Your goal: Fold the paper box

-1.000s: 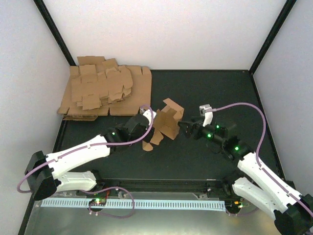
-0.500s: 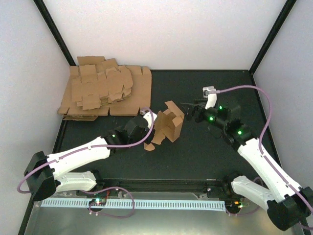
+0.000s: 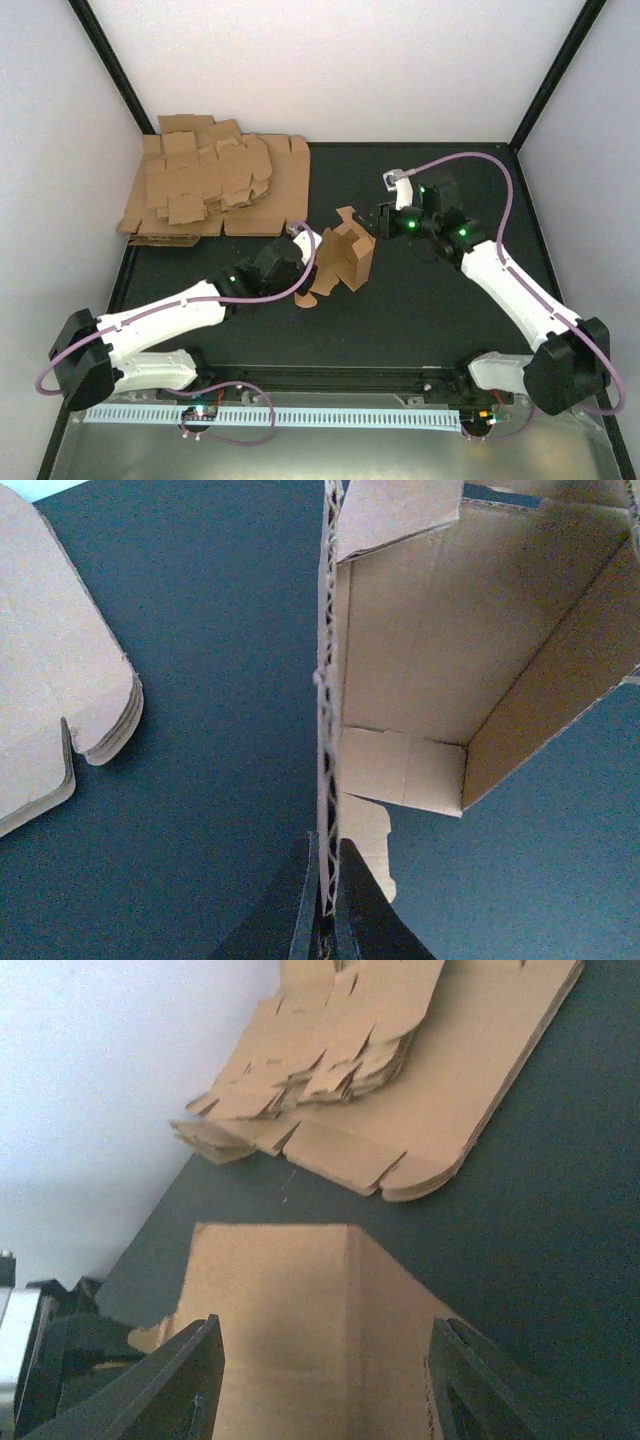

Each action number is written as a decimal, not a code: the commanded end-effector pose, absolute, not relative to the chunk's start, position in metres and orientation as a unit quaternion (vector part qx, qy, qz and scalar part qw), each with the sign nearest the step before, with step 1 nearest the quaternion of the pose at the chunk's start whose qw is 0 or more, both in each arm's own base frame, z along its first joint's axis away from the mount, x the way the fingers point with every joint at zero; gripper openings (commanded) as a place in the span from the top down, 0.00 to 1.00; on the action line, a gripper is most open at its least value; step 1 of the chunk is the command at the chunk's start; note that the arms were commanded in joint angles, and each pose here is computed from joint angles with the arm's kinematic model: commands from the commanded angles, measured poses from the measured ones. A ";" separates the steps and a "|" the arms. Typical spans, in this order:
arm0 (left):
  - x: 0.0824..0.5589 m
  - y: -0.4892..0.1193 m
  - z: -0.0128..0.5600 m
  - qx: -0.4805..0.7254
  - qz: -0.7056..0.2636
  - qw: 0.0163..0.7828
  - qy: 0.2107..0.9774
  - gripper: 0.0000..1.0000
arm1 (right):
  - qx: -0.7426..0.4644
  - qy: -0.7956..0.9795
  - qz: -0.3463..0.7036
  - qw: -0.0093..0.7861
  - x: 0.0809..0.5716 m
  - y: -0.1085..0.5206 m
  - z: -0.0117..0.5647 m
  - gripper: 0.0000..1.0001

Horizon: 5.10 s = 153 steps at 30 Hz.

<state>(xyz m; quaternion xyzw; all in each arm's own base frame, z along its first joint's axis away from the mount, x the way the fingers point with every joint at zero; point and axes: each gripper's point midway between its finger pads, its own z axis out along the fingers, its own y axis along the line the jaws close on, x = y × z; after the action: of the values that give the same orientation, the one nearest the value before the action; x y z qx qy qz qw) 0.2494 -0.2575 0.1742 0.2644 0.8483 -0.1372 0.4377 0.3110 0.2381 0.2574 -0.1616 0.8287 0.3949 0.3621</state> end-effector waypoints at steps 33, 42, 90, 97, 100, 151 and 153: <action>0.245 -0.263 0.178 0.267 -0.163 0.442 0.841 0.98 | -0.270 0.838 0.322 0.348 0.267 0.241 0.248 0.28; 0.245 -0.264 0.181 0.272 -0.162 0.442 0.839 0.98 | -0.276 0.831 0.331 0.351 0.269 0.246 0.261 0.37; 0.245 -0.265 0.188 0.275 -0.165 0.444 0.836 0.99 | -0.344 0.883 0.172 0.269 0.259 0.253 0.202 0.61; 0.245 -0.266 0.190 0.276 -0.167 0.446 0.835 0.98 | -0.334 0.892 0.060 0.299 0.271 0.232 0.200 0.57; 0.245 -0.266 0.191 0.276 -0.167 0.447 0.835 0.98 | -0.338 0.892 0.031 0.298 0.273 0.229 0.197 0.57; 0.235 -0.267 0.245 0.273 -0.236 0.493 0.791 0.98 | -0.354 0.786 -0.247 0.442 0.298 0.243 0.183 0.78; 0.233 -0.267 0.254 0.272 -0.252 0.491 0.788 0.98 | -0.352 0.787 -0.235 0.449 0.297 0.244 0.187 0.79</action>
<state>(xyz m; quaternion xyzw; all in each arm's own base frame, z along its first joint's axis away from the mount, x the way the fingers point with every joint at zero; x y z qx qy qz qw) 0.2360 -0.2549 0.1964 0.2773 0.8291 -0.1811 0.4505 0.2962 0.2419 0.1824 -0.3683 0.7858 -0.2522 0.4280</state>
